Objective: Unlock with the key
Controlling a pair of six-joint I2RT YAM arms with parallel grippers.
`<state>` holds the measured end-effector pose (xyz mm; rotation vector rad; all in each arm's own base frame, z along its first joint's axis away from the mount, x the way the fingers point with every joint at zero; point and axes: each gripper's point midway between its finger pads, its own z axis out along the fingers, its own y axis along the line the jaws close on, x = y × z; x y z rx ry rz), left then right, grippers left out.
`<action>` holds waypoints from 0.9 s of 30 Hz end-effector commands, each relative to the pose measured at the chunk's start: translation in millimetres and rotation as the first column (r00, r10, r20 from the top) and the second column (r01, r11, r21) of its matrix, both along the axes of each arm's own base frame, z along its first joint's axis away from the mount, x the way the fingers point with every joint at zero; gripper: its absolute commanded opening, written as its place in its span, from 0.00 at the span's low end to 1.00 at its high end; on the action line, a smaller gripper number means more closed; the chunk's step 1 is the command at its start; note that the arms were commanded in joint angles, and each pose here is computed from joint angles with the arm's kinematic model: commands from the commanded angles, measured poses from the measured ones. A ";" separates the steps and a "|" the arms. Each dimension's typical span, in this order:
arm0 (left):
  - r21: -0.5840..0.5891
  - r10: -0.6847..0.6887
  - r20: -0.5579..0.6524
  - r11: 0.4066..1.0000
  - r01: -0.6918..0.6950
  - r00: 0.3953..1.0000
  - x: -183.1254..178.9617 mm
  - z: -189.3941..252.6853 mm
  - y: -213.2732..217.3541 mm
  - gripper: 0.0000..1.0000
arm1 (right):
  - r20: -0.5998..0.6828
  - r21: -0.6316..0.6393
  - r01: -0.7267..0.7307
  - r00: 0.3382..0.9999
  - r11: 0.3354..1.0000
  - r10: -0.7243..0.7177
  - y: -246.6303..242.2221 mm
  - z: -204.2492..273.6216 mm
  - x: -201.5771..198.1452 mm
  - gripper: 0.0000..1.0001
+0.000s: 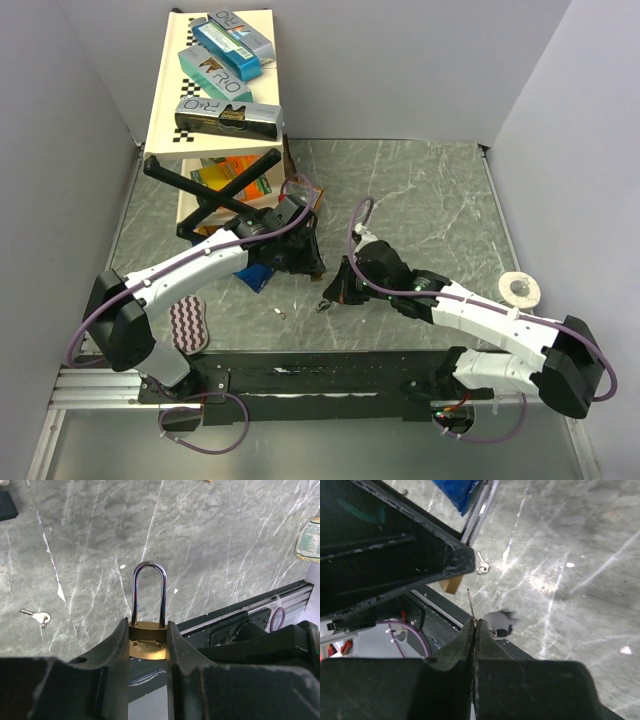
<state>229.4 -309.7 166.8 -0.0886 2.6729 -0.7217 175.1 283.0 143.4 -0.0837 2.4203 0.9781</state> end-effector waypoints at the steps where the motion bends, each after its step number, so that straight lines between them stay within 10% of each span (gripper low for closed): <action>1: -0.074 0.020 0.025 0.997 -0.018 0.999 2.3 20.9 -1.7 0.01 | 0.066 0.127 -0.042 0.997 0.991 0.034 28.1 42.6 9.7 0.00; 27: -0.070 0.052 0.023 0.996 -0.050 0.998 7.0 19.3 5.7 0.01 | 0.032 0.094 -0.002 0.999 0.996 -0.001 27.0 37.0 10.9 0.00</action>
